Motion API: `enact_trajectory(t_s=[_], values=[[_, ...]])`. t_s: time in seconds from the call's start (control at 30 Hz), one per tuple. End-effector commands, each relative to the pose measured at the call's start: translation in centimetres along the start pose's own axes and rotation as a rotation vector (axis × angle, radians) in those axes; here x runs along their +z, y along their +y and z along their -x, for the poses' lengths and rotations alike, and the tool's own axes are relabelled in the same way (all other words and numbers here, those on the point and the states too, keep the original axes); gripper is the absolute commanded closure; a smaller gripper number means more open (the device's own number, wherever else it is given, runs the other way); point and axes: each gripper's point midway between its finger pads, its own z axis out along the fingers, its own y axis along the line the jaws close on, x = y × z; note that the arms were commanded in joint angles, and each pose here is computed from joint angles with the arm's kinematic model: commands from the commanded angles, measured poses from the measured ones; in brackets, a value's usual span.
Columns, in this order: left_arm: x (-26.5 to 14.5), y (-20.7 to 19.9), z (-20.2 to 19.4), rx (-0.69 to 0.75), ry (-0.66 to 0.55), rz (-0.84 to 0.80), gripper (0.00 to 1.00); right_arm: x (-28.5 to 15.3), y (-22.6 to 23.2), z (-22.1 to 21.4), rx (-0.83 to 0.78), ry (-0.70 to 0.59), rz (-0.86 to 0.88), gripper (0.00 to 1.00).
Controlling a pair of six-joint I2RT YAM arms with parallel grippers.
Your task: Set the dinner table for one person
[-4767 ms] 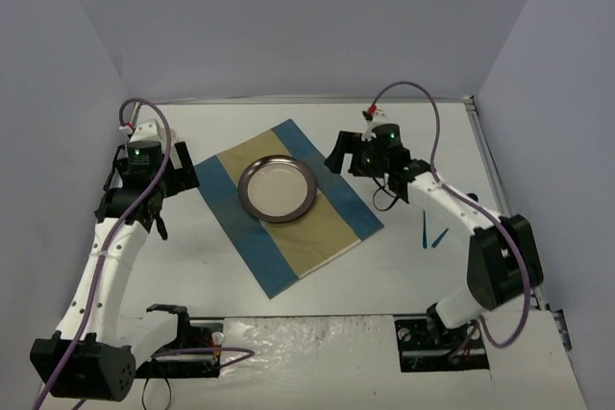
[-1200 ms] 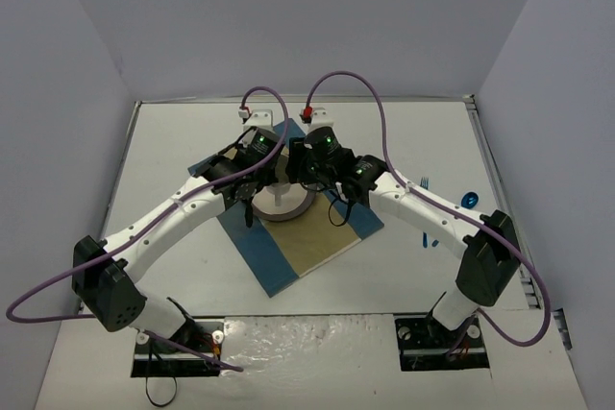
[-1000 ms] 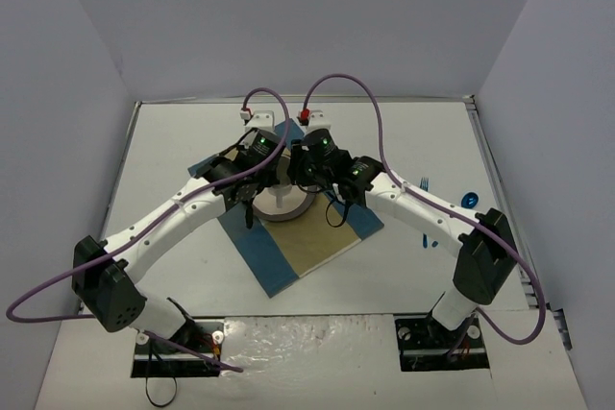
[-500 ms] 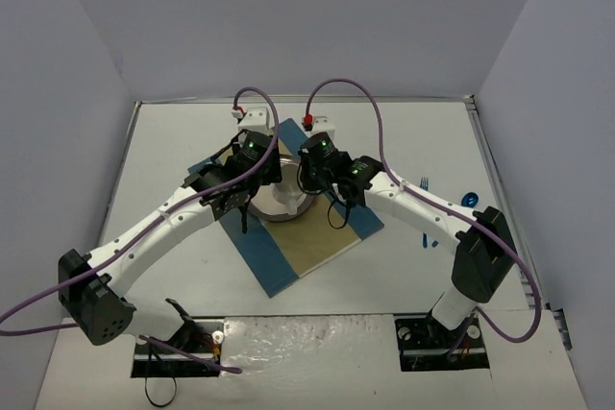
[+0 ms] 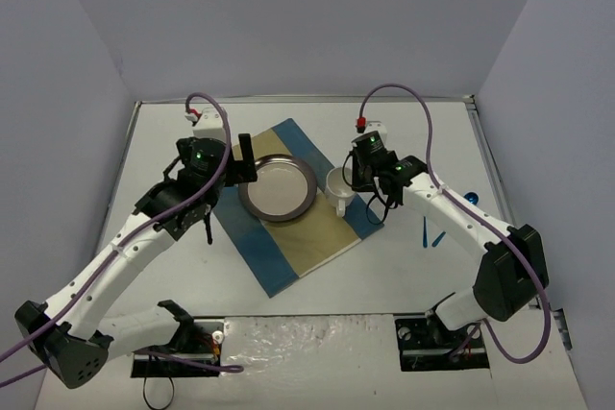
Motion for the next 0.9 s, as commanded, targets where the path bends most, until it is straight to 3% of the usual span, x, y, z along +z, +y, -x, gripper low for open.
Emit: enact_trajectory(t_s=[0.0, 0.13, 0.4, 0.87], values=[[-0.6, 4.1, 1.1, 0.029, -0.037, 0.072, 0.06, -1.5, -0.5, 2.2, 0.027, -0.094, 0.038, 1.00], [-1.0, 8.4, 0.3, 0.048, -0.012, 0.171, 0.05, -0.7, -2.2, 0.9, 0.027, -0.060, 0.006, 1.00], [-1.6, 12.3, -2.5, 0.087, 0.046, 0.256, 0.05, 0.0, -2.5, 0.3, 0.032, -0.035, -0.002, 1.00], [-1.3, 13.7, -4.0, 0.047, 0.069, 0.270, 0.05, 1.3, -3.2, -1.3, 0.045, 0.002, -0.031, 1.00]])
